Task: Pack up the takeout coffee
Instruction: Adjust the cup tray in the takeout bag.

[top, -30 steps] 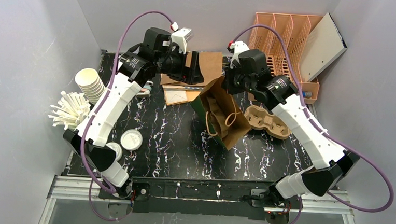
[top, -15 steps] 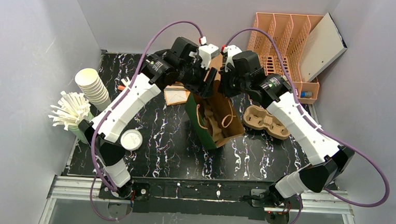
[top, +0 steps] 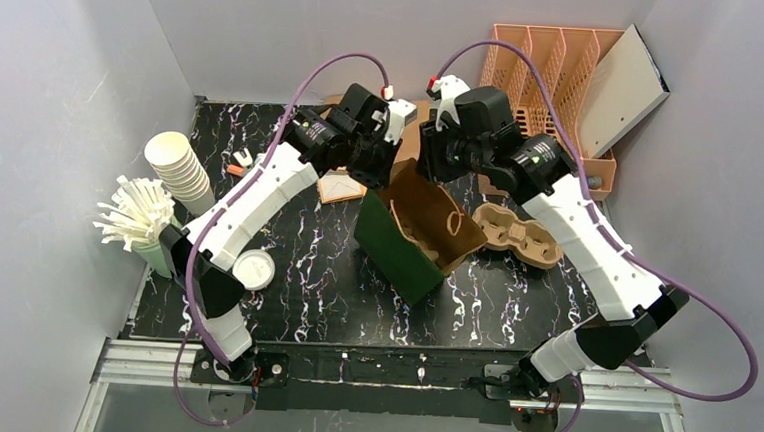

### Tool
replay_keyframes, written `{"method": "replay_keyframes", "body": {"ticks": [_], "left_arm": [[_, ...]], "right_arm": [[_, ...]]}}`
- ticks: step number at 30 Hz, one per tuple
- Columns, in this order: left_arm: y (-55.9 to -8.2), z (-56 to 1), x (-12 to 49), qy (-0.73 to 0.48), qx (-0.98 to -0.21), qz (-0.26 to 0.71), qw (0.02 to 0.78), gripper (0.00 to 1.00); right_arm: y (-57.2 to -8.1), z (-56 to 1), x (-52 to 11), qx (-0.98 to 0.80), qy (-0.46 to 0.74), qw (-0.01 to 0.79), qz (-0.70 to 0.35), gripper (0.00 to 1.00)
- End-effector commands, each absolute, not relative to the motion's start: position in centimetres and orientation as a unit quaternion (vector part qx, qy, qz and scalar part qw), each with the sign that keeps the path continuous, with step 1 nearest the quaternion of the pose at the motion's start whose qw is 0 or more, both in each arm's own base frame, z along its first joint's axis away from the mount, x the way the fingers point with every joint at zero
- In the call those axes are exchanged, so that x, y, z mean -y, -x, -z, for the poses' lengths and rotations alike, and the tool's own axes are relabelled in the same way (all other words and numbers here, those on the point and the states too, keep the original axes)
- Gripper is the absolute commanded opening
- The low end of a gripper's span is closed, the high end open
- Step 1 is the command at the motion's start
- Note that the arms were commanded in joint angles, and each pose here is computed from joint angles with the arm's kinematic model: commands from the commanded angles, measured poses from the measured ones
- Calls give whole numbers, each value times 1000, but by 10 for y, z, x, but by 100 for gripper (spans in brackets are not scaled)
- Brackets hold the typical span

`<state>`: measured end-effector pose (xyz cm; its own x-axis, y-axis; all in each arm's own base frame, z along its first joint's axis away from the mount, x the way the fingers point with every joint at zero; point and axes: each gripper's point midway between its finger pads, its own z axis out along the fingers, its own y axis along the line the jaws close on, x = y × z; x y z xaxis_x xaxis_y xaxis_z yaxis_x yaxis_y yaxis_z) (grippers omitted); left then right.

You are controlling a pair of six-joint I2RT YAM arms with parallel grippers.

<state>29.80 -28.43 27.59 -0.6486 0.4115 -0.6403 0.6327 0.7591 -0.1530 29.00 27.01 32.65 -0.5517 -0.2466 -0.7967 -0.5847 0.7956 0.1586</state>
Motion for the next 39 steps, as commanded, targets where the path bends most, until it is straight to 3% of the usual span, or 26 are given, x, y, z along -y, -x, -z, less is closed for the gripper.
{"method": "replay_keyframes", "body": {"ticks": [1,9,24,29,35,39], "left_arm": [[-290,-288,287,-263,-888,213,312,0],[-291,-283,290,-239,-884,232,329,0],[-287,-279,282,-217,-877,238,355,0],[-294,-298,282,-219,-858,243,396,0],[-286,-310,289,-256,-819,279,430,0],[-280,-318,290,-268,-795,298,456,0]], "right_arm": [[-264,-357,-268,-848,257,411,-216,41],[-216,-337,-274,-851,310,378,-192,22],[-179,-252,-269,-857,376,330,-125,17],[-172,-237,-274,-846,390,344,-115,12],[-193,-214,-273,-828,404,383,-69,18],[-207,-204,-268,-822,396,408,-35,33]]}}
